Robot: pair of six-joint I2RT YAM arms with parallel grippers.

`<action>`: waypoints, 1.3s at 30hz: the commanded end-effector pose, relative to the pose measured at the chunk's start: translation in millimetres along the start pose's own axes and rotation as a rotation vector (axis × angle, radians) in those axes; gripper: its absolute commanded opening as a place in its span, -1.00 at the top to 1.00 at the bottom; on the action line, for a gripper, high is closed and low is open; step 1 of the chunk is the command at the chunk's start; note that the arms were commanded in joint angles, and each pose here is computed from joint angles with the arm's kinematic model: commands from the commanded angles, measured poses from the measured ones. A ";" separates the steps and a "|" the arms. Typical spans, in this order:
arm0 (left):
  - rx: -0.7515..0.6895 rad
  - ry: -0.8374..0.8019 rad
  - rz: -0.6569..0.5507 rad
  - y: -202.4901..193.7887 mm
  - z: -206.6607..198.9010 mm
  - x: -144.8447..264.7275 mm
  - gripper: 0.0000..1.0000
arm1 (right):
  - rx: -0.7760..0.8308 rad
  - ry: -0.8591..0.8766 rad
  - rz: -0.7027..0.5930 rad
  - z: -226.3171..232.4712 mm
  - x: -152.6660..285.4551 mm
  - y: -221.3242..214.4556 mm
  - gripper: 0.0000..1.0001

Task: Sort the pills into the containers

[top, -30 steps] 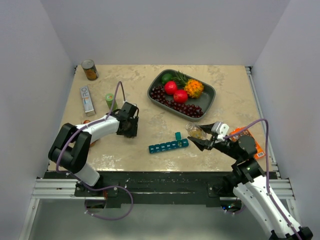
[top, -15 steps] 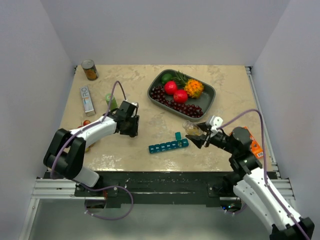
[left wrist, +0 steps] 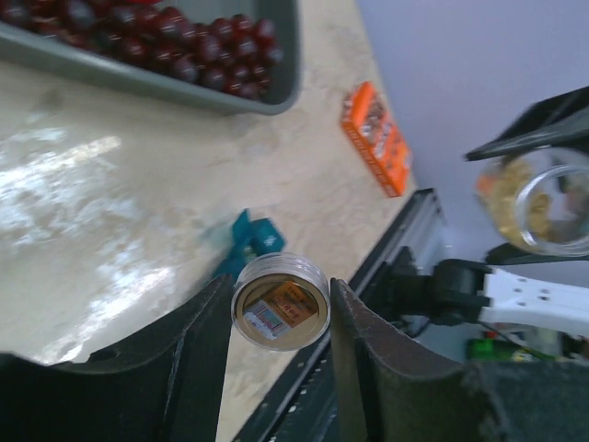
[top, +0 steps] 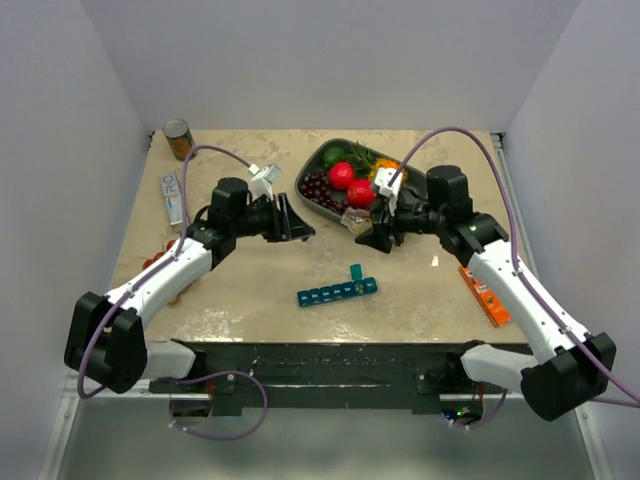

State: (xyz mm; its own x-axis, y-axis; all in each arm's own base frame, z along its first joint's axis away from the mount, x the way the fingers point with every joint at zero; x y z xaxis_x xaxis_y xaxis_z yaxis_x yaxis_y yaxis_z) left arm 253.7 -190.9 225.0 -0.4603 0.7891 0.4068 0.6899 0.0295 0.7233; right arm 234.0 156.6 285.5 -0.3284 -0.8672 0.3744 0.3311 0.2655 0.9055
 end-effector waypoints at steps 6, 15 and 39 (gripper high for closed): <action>0.029 -0.430 -0.209 48.0 -62.1 26.0 1.00 | 0.078 0.128 -0.061 17.3 9.2 16.7 1.00; 0.068 -0.538 -0.212 47.5 -80.2 26.2 1.00 | 0.061 0.169 -0.087 23.8 5.0 19.7 1.00; 0.071 -0.632 -0.159 38.7 -101.7 12.9 1.00 | 0.016 0.224 -0.076 32.0 -6.9 13.9 1.00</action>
State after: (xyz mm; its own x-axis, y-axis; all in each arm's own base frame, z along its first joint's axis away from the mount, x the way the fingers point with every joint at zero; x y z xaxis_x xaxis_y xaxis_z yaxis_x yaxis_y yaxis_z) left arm 222.1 -238.5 307.0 -0.1924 0.9775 -0.0862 0.7079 0.1991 0.6777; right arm 213.4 174.4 294.6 -0.1717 -0.9405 0.2932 0.3239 0.2271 0.9184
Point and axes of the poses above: each gripper's point midway between its finger pads, its own x axis back along the fingers, its own z axis along the line the jaws close on, y = z × x, the point moved 8 cm from there along x, back along the fingers, and after that the axes turned 13 degrees about -x, right-handed, at the moved point
